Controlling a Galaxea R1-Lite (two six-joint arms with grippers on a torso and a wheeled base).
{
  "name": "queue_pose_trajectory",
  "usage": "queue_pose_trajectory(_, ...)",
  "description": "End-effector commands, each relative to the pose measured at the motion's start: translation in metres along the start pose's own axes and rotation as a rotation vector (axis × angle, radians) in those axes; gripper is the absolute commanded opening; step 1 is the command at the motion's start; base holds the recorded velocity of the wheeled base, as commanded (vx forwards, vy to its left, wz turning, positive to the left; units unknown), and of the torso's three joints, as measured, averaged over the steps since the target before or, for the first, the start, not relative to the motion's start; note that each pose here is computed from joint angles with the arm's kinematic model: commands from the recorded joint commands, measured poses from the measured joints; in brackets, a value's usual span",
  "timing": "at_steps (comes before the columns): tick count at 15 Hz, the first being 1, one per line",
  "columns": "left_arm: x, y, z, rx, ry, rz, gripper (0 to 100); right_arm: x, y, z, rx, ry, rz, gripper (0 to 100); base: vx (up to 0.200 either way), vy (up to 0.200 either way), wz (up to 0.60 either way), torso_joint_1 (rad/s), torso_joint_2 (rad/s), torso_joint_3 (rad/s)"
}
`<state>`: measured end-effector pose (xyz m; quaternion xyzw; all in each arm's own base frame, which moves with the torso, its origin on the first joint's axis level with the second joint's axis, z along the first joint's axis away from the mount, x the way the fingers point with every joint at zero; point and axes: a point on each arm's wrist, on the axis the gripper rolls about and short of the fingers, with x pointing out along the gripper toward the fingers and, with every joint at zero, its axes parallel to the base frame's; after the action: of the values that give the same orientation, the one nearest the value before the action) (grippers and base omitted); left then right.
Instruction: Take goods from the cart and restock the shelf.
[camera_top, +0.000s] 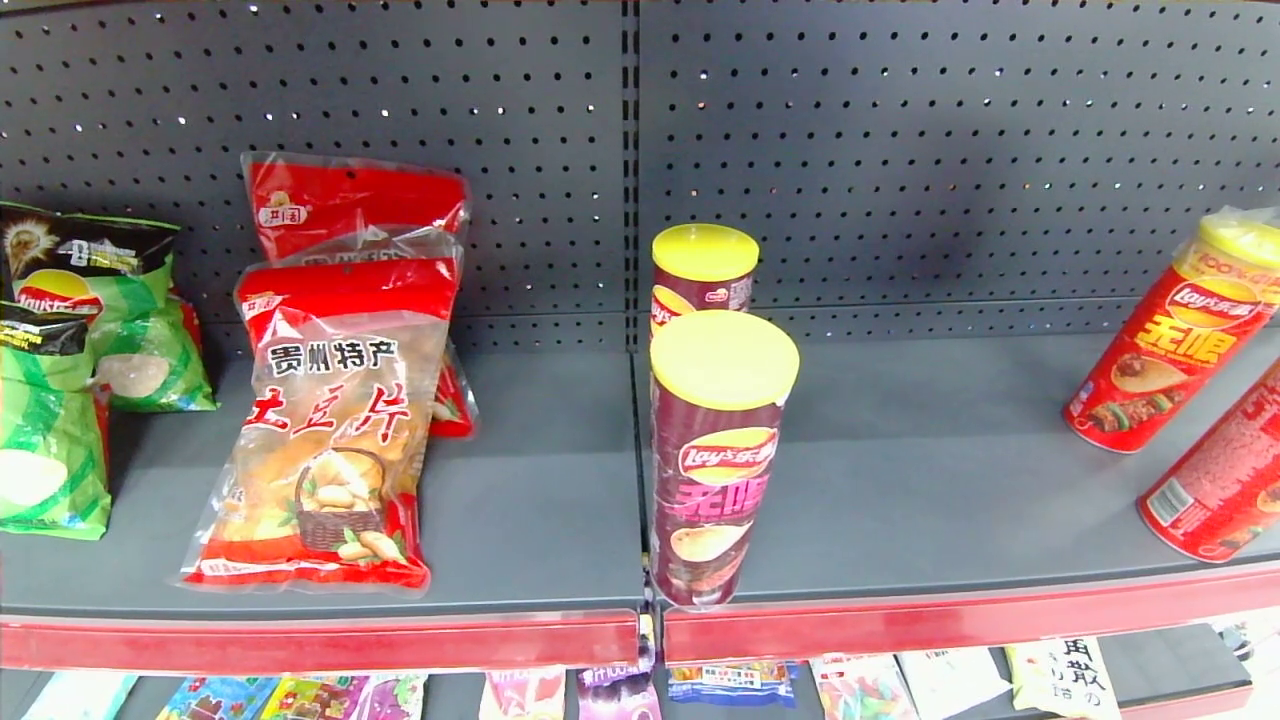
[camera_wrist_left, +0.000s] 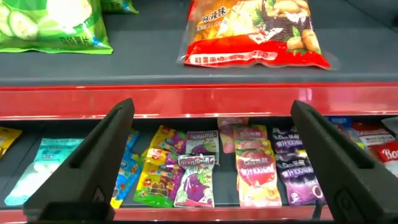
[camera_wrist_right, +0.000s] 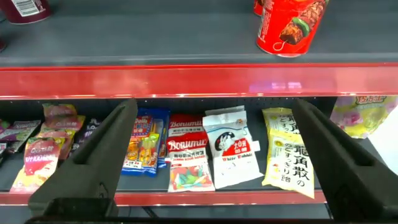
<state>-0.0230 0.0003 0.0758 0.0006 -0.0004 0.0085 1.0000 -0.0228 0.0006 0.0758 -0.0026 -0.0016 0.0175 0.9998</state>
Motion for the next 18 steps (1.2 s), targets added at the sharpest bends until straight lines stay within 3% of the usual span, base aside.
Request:
queue_pose_trajectory(1, 0.0001, 0.0001, 0.0, 0.0, 0.001, 0.003, 100, 0.0, 0.0, 0.0, 0.001, 0.0, 0.0, 100, 0.0, 0.0, 0.0, 0.0, 0.0, 0.0)
queue_pose_trajectory(6, 0.0001, 0.0001, -0.0002, 0.002, 0.002, 0.006, 100, 0.0, 0.0, 0.0, 0.001, 0.0, 0.0, 100, -0.16, 0.0, 0.0, 0.015, 0.0, 0.003)
queue_pose_trajectory(11, 0.0001, 0.0001, -0.0002, 0.002, 0.002, 0.003, 100, 0.0, 0.0, 0.0, -0.001, 0.0, 0.0, 100, 0.0, 0.0, 0.0, 0.0, 0.0, 0.0)
queue_pose_trajectory(18, 0.0001, 0.0001, -0.0002, 0.002, 0.002, 0.003, 100, 0.0, 0.0, 0.0, -0.001, 0.0, 0.0, 100, 0.0, -0.2, 0.0, 0.007, 0.0, 0.0)
